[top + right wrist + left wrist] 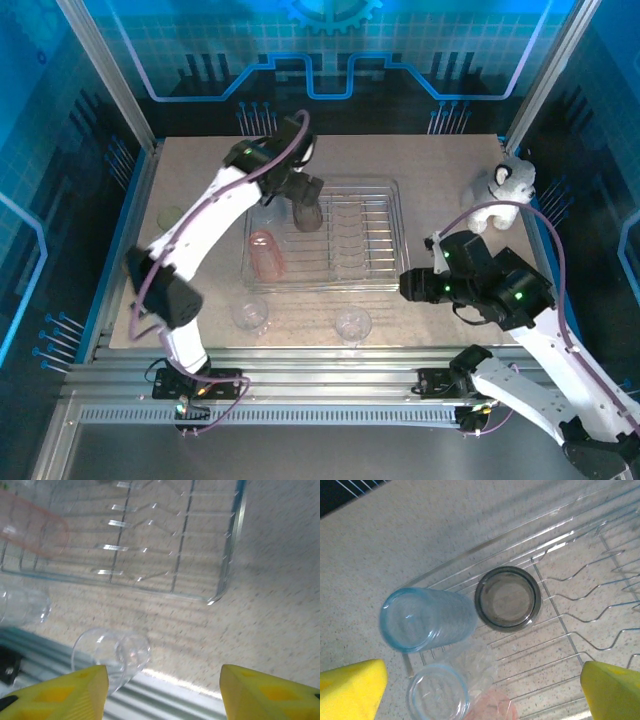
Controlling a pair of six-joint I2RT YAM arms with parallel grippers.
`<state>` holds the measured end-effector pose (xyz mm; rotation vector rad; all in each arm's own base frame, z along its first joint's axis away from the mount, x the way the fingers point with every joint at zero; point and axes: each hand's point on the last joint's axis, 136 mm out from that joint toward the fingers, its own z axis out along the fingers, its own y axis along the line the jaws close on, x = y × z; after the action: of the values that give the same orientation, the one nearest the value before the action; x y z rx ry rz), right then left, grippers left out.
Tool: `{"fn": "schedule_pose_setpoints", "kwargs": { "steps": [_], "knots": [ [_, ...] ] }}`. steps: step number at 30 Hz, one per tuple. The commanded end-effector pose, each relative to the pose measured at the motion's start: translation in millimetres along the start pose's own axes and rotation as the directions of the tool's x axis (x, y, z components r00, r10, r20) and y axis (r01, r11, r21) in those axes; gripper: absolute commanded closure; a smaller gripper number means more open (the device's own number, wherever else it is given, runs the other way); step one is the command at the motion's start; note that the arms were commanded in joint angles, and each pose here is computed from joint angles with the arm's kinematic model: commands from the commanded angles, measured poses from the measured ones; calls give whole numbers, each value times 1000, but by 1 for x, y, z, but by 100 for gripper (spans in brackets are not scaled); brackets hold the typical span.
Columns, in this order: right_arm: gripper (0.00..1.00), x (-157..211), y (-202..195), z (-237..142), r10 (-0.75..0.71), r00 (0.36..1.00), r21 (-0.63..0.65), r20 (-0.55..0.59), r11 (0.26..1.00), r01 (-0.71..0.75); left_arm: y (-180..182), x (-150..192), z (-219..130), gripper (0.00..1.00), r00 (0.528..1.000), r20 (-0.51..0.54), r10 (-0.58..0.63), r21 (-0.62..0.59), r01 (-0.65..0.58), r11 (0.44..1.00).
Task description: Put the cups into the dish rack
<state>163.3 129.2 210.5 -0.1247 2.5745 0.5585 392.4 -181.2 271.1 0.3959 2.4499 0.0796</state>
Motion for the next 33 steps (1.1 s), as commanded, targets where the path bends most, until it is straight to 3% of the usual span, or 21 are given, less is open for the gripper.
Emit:
{"fn": "schedule_pose_setpoints", "kwargs": {
  "steps": [1, 8, 18, 28, 33],
  "knots": [
    [37, 30, 11, 11, 60, 992, -9, -111, 998, -62, 8, -7, -44, 1, 965, 219, -144, 77, 130, 989],
    [30, 52, 35, 51, -54, 971, 69, -232, 995, 71, -2, 63, -94, 1, 845, 406, -348, 377, 192, 906],
    [38, 66, 44, 103, -138, 931, 182, -338, 961, 209, 5, 130, -89, 1, 840, 346, -417, 404, 268, 875],
    [69, 73, 45, 132, -154, 909, 207, -386, 946, 249, 9, 148, -89, 1, 840, 325, -434, 400, 294, 868],
    [97, 70, 45, 129, -187, 884, 225, -429, 925, 305, 8, 151, -85, 1, 841, 311, -443, 400, 306, 864]
  ]
}}
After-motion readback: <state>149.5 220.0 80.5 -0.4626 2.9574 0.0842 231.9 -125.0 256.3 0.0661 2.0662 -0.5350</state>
